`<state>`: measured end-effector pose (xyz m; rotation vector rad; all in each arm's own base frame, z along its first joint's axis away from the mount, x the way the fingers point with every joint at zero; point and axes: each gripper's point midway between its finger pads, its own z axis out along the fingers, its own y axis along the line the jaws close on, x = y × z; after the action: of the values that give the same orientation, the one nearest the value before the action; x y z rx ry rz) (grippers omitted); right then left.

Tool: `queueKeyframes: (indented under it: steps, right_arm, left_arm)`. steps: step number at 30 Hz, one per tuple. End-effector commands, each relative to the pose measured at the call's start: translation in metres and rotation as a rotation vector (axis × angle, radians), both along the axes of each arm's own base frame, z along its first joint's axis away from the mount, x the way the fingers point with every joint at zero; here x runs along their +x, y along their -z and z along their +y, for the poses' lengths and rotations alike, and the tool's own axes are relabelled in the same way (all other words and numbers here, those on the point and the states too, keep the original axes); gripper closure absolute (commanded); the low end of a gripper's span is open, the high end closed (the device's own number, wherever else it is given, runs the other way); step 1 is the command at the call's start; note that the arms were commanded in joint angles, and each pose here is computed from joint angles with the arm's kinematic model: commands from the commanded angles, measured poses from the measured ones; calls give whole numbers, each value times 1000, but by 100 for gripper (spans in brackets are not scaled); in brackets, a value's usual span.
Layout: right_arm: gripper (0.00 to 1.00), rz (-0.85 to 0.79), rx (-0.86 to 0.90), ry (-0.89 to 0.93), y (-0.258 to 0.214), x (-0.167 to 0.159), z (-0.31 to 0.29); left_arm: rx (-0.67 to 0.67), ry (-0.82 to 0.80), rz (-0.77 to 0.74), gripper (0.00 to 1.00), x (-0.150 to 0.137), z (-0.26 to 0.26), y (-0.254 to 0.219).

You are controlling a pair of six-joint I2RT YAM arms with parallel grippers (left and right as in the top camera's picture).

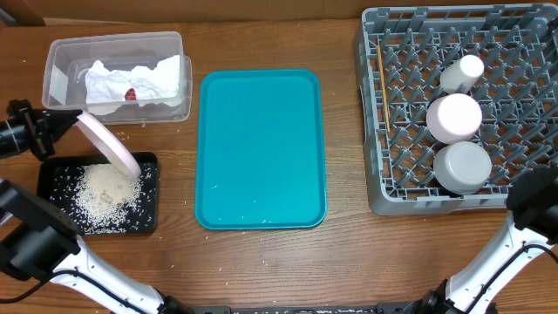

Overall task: Sort waste into correct bins and load items into the dishwasher
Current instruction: 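Tilt the plate with the left gripper to pour rice onto the black tray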

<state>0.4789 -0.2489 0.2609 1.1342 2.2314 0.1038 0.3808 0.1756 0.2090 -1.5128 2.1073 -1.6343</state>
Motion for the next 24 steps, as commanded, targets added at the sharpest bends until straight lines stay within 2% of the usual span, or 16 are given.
queueKeyframes:
  steps: [1, 3, 16, 23, 24]
  right_arm:
    - [0, -59, -25, 2, -28, -3, 2]
    - [0, -59, -25, 2, -28, -3, 2]
    - [0, -59, -25, 2, -28, -3, 2]
    - [0, -59, -25, 2, -28, -3, 2]
    - [0, -59, -25, 2, -28, -3, 2]
  left_arm:
    - [-10, -32, 17, 96, -10, 4, -8]
    - [-24, -37, -84, 96, -7, 6, -20]
    - [29, -34, -57, 96, -18, 8, -17]
    - [-7, -55, -29, 96, -21, 8, -17]
    - [-12, -55, -69, 96, -19, 9, -21]
